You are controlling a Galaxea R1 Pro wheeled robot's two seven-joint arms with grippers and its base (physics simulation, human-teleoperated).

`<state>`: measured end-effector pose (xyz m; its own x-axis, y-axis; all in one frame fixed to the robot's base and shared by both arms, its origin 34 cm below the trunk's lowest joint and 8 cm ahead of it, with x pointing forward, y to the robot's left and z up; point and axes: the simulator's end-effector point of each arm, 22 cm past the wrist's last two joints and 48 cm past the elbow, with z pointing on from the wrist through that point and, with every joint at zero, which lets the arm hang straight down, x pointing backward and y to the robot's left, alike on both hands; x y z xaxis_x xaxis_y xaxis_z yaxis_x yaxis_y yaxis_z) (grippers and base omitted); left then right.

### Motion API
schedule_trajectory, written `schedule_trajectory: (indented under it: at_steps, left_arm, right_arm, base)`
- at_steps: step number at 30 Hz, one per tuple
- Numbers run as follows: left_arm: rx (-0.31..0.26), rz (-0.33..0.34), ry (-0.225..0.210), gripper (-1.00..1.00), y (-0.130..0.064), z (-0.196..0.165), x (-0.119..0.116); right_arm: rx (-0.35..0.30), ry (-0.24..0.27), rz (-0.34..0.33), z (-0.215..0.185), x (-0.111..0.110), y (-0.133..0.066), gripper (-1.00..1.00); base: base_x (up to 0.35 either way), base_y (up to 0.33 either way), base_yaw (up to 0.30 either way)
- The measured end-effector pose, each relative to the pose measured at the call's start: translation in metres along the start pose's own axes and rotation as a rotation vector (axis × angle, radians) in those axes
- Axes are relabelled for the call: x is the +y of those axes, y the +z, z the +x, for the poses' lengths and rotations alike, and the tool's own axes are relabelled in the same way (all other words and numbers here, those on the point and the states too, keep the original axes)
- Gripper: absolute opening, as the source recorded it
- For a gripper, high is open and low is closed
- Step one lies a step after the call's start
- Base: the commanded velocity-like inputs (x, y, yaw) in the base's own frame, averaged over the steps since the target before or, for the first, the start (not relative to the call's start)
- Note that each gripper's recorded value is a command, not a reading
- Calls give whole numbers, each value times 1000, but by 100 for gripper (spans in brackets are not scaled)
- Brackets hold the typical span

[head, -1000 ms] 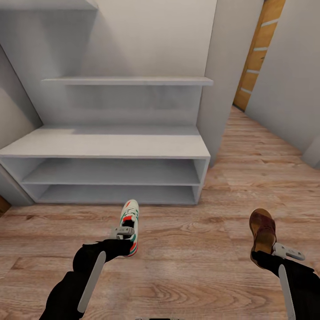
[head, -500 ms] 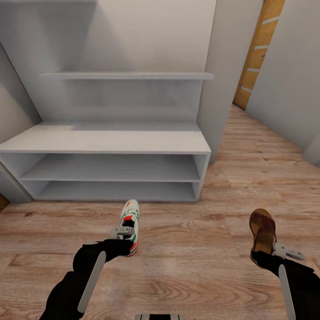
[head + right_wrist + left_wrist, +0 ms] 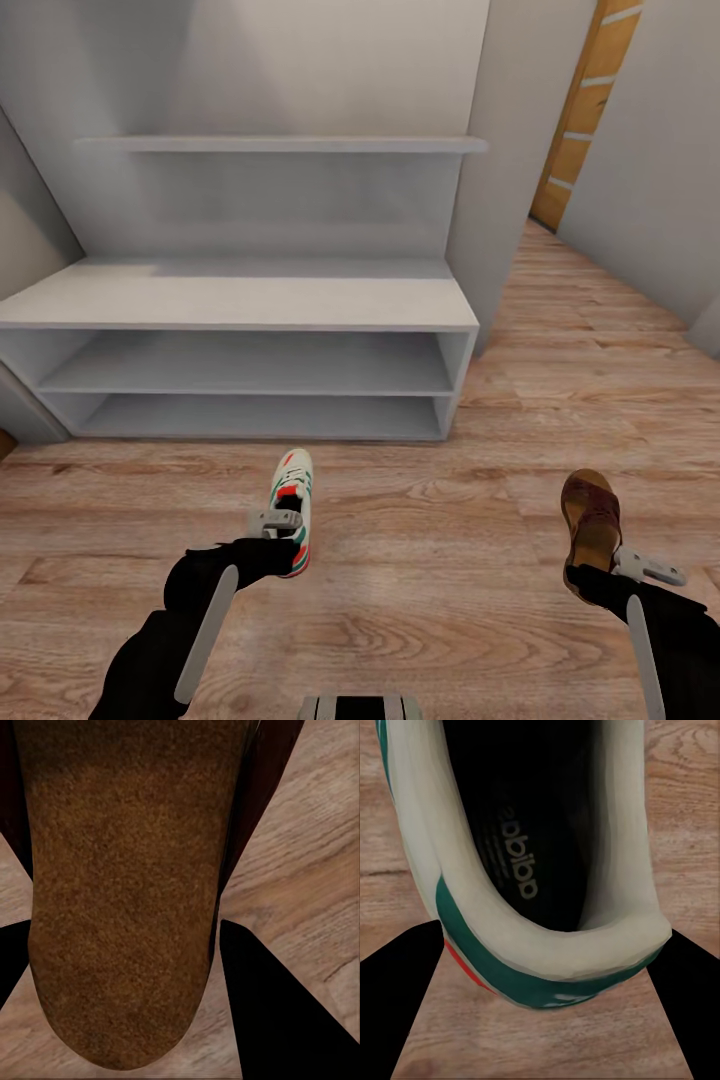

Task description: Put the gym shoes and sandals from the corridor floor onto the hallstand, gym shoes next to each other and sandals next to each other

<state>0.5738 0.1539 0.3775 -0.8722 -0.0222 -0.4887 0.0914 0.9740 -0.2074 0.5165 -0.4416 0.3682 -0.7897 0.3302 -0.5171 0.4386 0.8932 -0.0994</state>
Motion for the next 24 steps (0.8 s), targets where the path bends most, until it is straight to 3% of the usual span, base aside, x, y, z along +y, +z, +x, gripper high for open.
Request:
schedule_trajectory:
  at_steps: [19, 24]
  left_arm:
    - [22, -1, -7, -100, 8, 8, 2]
    - [-7, -1, 0, -100, 8, -14, 2]
  right_arm:
    - [17, -5, 6, 7, 0, 7, -100]
    - [18, -5, 4, 7, 0, 7, -100]
  base:
    - [0, 0, 0]
    - [0, 0, 0]
